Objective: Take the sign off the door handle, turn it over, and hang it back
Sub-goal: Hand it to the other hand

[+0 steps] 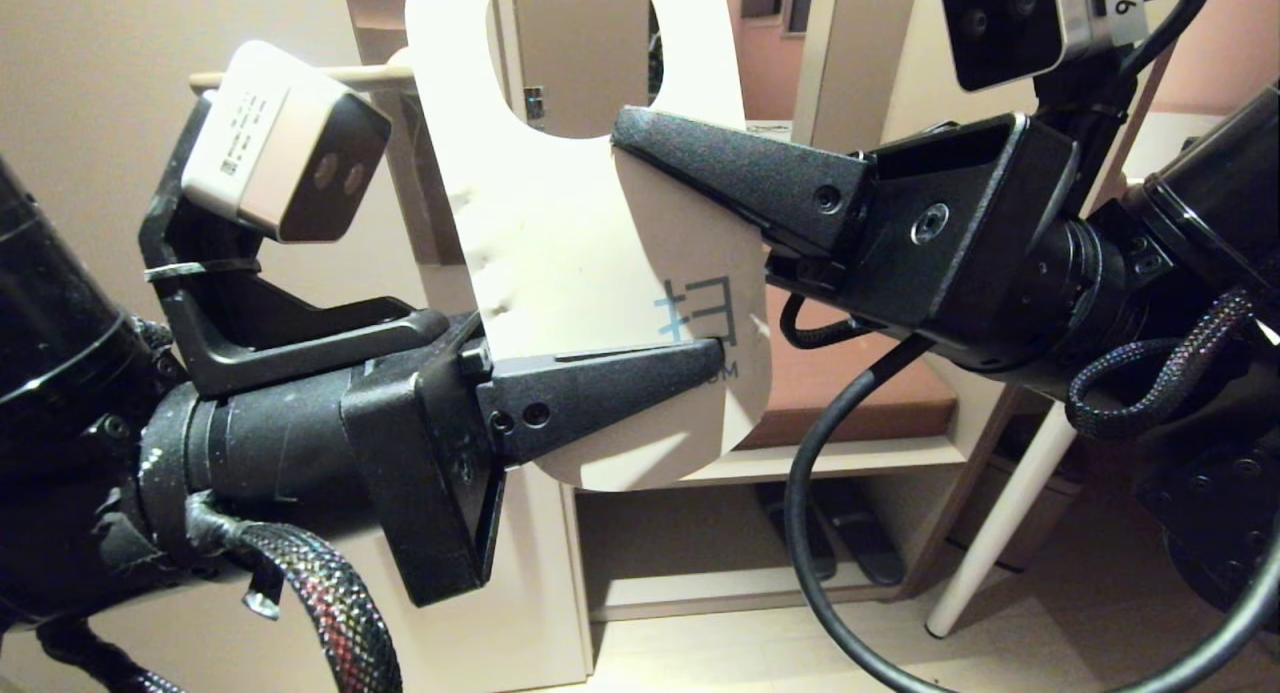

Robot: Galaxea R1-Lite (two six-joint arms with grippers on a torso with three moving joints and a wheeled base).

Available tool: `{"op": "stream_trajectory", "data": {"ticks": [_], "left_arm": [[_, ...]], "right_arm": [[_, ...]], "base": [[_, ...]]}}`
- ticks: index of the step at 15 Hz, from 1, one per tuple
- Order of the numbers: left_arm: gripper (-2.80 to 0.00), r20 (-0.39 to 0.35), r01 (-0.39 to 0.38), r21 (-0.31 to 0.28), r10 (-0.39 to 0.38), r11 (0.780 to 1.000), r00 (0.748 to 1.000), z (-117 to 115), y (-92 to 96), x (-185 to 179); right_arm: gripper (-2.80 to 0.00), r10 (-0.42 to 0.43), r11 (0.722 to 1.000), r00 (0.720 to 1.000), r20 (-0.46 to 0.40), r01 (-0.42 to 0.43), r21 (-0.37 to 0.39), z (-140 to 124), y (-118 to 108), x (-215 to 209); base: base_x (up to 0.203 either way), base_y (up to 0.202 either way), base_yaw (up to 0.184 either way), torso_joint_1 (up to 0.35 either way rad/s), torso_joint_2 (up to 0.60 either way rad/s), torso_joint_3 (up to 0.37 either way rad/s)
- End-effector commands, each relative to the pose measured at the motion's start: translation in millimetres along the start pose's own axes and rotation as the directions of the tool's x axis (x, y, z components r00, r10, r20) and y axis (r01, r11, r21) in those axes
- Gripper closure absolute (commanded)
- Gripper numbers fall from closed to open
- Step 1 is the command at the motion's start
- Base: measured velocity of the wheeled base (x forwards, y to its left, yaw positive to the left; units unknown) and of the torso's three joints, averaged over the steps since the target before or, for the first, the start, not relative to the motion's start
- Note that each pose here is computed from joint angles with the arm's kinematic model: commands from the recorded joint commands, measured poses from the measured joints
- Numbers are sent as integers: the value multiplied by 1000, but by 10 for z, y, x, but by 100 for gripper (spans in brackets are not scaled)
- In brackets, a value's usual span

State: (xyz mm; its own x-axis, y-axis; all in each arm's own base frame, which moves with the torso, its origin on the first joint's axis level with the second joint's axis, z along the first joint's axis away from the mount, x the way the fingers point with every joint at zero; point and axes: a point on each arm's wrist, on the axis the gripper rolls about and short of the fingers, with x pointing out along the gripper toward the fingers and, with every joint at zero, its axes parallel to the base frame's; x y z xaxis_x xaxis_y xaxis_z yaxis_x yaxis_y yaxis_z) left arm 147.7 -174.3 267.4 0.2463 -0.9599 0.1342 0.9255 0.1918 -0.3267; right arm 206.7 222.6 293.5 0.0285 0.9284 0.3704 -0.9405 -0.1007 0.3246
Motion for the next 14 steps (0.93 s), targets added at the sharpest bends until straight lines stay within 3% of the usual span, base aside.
{"op": "stream_trajectory", "data": {"ticks": [1, 3, 4, 14], "left_arm": [[0, 6, 4, 2, -4, 1000, 1000, 11, -8, -6], [0, 6, 4, 3, -4, 1000, 1000, 11, -8, -6], [0, 7, 5, 4, -5, 1000, 1000, 13, -8, -6], [0, 10, -17, 6, 17, 1000, 1000, 7, 11, -70]], "right_arm": [[0, 6, 1000, 1000, -1, -6, 1, -2, 1, -1], [0, 7, 1000, 1000, -1, -7, 2, -5, 3, 0], [-280, 6, 1000, 1000, -2, -6, 1, -6, 2, -2], [-280, -12, 1000, 999, 39, 13, -21, 68, 83, -41]], "base": [[0, 0, 0, 0, 0, 0], [0, 0, 0, 0, 0, 0], [0, 0, 0, 0, 0, 0], [0, 0, 0, 0, 0, 0]]}}
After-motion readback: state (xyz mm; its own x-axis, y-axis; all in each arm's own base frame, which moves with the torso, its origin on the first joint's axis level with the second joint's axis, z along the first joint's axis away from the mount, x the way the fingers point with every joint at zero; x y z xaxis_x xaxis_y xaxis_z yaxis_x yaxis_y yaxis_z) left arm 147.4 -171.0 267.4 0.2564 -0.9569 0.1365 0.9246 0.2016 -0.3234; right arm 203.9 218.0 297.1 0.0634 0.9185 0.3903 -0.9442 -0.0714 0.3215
